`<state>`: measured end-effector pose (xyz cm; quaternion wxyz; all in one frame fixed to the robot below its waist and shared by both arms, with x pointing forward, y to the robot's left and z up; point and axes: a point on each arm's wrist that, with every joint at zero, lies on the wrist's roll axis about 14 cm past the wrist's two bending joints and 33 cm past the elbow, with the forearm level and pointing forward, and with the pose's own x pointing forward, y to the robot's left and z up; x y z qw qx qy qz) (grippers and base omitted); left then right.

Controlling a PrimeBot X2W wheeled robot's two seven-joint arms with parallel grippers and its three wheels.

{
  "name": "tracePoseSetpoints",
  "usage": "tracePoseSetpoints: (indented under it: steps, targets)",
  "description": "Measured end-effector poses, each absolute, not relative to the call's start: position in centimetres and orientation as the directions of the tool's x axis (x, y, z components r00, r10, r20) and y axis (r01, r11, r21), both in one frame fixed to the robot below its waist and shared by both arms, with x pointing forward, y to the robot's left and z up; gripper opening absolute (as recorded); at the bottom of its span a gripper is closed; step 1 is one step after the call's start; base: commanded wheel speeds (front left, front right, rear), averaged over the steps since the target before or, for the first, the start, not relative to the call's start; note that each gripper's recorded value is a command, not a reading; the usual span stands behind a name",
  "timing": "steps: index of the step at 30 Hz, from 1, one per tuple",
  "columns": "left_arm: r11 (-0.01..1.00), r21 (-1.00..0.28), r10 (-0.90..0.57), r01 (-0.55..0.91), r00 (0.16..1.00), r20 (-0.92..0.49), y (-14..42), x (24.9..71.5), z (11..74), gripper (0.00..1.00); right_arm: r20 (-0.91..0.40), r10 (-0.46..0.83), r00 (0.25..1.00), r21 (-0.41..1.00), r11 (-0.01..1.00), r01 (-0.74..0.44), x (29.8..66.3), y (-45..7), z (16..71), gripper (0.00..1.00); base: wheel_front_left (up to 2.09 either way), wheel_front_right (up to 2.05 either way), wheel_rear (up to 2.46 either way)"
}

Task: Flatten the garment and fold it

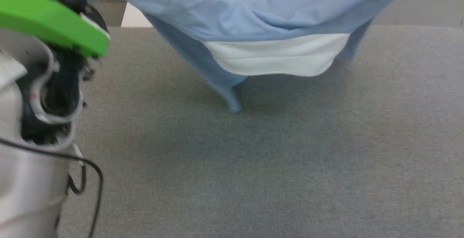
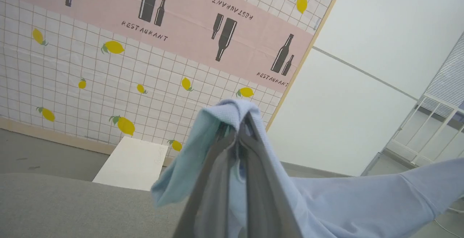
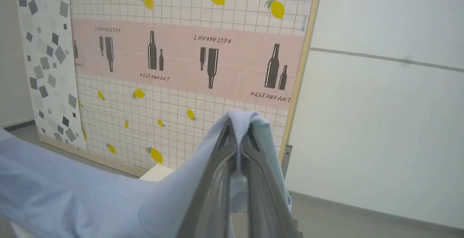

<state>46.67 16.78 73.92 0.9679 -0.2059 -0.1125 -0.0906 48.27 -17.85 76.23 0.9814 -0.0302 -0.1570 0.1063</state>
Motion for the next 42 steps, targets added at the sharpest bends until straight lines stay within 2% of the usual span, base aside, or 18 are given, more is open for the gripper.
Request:
tracePoseSetpoints:
  steps: [7, 11, 15, 24, 25, 32, 36, 42]
  targets:
    - [0.893, -0.330, -0.204, 0.305, 0.929, 0.308, 15.2, 46.1, 79.7, 0.00, 0.376, 0.221, 0.900, -0.151, 0.973, -0.175, 45.8, -17.9, 82.2, 0.00, 0.00, 0.00, 0.00]
    - [0.891, -0.318, -0.247, 0.323, 0.934, 0.256, 13.9, 46.6, 80.4, 0.00, 0.354, 0.207, 0.912, -0.160, 0.974, -0.159, 45.5, -18.4, 83.1, 0.00, 0.00, 0.00, 0.00]
    - [0.901, -0.315, -0.252, 0.298, 0.951, 0.181, 13.5, 48.3, 80.2, 0.00, 0.313, 0.199, 0.929, -0.168, 0.974, -0.152, 46.7, -18.6, 82.9, 0.00, 0.00, 0.00, 0.00]
    - [0.948, -0.282, -0.091, 0.148, 0.974, 0.206, 14.8, 54.8, 82.8, 0.00, 0.267, 0.151, 0.952, -0.228, 0.970, -0.090, 53.0, -18.9, 83.3, 0.00, 0.00, 0.00, 0.00]
    - [0.950, -0.288, -0.044, 0.122, 0.964, 0.262, 14.7, 57.2, 84.1, 0.00, 0.286, 0.144, 0.948, -0.251, 0.965, -0.071, 55.6, -18.7, 83.9, 0.00, 0.00, 0.00, 0.00]
    - [0.925, -0.352, -0.003, 0.146, 0.927, 0.376, 13.5, 62.6, 84.3, 0.00, 0.299, 0.126, 0.946, -0.313, 0.949, -0.028, 61.6, -18.8, 83.0, 0.00, 0.00, 0.00, 0.00]
    - [0.924, -0.357, 0.009, 0.135, 0.928, 0.373, 13.6, 66.3, 80.7, 0.00, 0.277, 0.107, 0.955, -0.330, 0.944, -0.010, 65.3, -19.6, 80.3, 0.00, 0.00, 0.00, 0.00]
    - [0.913, -0.382, -0.018, 0.141, 0.951, 0.308, 13.5, 70.6, 72.8, 0.00, 0.164, 0.087, 0.983, -0.340, 0.940, -0.026, 69.9, -21.0, 72.2, 0.00, 0.00, 0.00, 0.00]
